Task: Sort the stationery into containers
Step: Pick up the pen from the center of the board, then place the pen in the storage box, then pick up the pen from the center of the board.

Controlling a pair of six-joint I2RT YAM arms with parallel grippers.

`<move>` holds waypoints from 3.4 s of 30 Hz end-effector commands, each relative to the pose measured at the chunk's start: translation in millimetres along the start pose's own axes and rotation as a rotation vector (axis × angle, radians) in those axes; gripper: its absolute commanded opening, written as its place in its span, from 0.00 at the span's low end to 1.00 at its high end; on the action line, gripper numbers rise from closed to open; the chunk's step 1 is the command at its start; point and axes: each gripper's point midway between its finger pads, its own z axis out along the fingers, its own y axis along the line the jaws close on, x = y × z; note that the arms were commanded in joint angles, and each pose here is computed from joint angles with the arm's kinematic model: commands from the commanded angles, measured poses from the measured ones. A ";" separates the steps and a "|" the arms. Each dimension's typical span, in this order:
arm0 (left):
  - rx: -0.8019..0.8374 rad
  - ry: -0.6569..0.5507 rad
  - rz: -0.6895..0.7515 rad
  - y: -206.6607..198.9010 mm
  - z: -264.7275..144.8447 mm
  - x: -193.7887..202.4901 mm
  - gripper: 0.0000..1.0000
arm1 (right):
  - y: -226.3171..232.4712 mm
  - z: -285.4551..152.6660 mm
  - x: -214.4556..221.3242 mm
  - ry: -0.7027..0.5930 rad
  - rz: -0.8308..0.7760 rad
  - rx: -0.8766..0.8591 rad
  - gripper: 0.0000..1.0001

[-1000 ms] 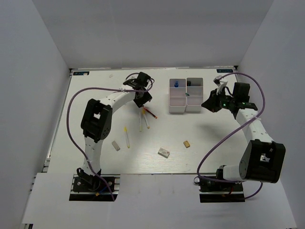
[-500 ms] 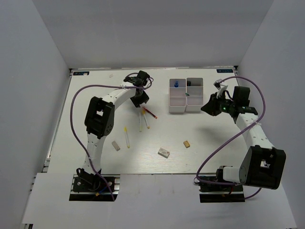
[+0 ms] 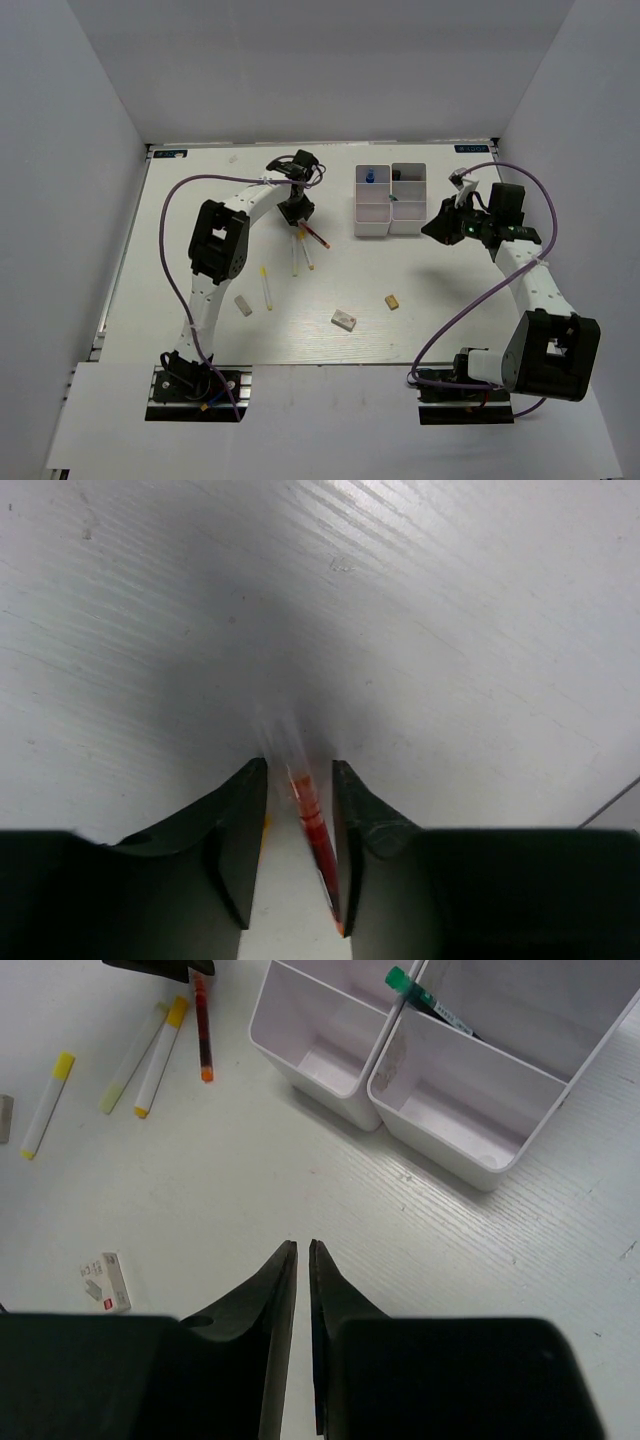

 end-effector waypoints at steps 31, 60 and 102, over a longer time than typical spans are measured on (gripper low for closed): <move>0.998 -0.373 0.238 -144.0 -223.1 -51.3 0.00 | -23.2 -14.3 -6.7 -0.061 0.058 0.187 0.00; 1.431 -0.940 0.655 -288.3 -245.2 0.1 0.00 | -35.0 -25.9 3.9 -0.081 0.113 0.224 0.00; 0.660 -0.572 0.319 44.4 -272.8 10.9 1.00 | 123.5 95.8 -18.3 0.199 -0.326 -0.248 0.43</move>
